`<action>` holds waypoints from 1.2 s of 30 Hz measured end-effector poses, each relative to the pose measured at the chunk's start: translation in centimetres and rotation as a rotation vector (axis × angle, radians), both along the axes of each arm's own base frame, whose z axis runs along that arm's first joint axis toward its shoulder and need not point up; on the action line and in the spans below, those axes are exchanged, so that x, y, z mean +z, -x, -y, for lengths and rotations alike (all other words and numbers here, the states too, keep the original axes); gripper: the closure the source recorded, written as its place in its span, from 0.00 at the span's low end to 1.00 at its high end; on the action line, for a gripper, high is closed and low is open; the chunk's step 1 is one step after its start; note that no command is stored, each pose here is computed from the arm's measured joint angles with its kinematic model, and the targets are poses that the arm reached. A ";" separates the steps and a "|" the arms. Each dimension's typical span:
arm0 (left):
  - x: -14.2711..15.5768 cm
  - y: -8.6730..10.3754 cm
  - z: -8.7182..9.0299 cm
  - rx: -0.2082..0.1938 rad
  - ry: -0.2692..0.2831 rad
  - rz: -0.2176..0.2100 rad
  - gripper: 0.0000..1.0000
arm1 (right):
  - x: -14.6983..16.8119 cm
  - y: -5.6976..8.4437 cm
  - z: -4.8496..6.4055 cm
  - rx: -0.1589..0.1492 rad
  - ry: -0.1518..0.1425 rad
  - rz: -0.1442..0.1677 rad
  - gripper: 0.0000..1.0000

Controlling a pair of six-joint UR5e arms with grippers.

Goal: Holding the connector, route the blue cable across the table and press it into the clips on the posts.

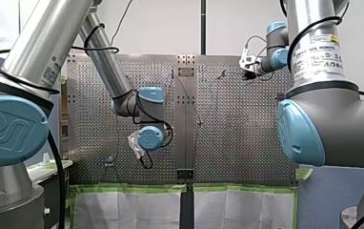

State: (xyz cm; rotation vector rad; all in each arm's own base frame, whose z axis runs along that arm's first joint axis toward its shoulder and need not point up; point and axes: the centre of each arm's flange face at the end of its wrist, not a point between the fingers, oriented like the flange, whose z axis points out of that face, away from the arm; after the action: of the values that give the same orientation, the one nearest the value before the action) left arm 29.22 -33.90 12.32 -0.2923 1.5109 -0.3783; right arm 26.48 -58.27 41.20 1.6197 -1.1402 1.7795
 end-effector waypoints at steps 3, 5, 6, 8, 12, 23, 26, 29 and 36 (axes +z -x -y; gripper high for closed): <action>-0.7 0.9 -0.7 0.000 -0.014 -0.013 0.00 | 0.0 0.0 0.0 -0.001 -0.001 0.000 1.00; -1.2 1.5 -1.2 0.000 -0.025 -0.024 0.00 | 0.0 0.0 0.0 -0.003 -0.001 0.000 1.00; -1.3 1.7 -1.4 0.000 -0.028 -0.027 0.00 | 0.0 0.0 0.0 -0.005 -0.001 0.000 1.00; -1.7 2.3 -1.9 0.001 -0.034 -0.032 0.00 | 0.0 0.0 0.0 -0.007 -0.002 -0.001 1.00; -2.3 3.2 -2.7 0.003 -0.039 -0.037 0.00 | 0.0 0.0 0.0 -0.009 -0.002 -0.001 1.00; -2.7 3.8 -3.2 0.005 -0.041 -0.038 0.00 | 0.0 0.0 0.0 -0.011 -0.002 -0.001 1.00; -2.7 3.8 -3.2 0.005 -0.041 -0.038 0.00 | 0.0 0.0 0.0 -0.011 -0.002 -0.001 1.00; -2.7 3.8 -3.3 0.005 -0.041 -0.038 0.00 | 0.0 0.0 0.0 -0.011 -0.002 -0.001 1.00; -2.7 3.8 -3.3 0.005 -0.041 -0.038 0.00 | 0.0 0.0 0.0 -0.011 -0.002 -0.001 1.00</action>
State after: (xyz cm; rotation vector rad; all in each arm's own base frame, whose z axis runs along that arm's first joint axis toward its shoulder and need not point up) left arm 25.37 -30.65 9.63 -0.2721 1.5534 -0.3393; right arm 26.45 -58.29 41.17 1.6124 -1.1487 1.7713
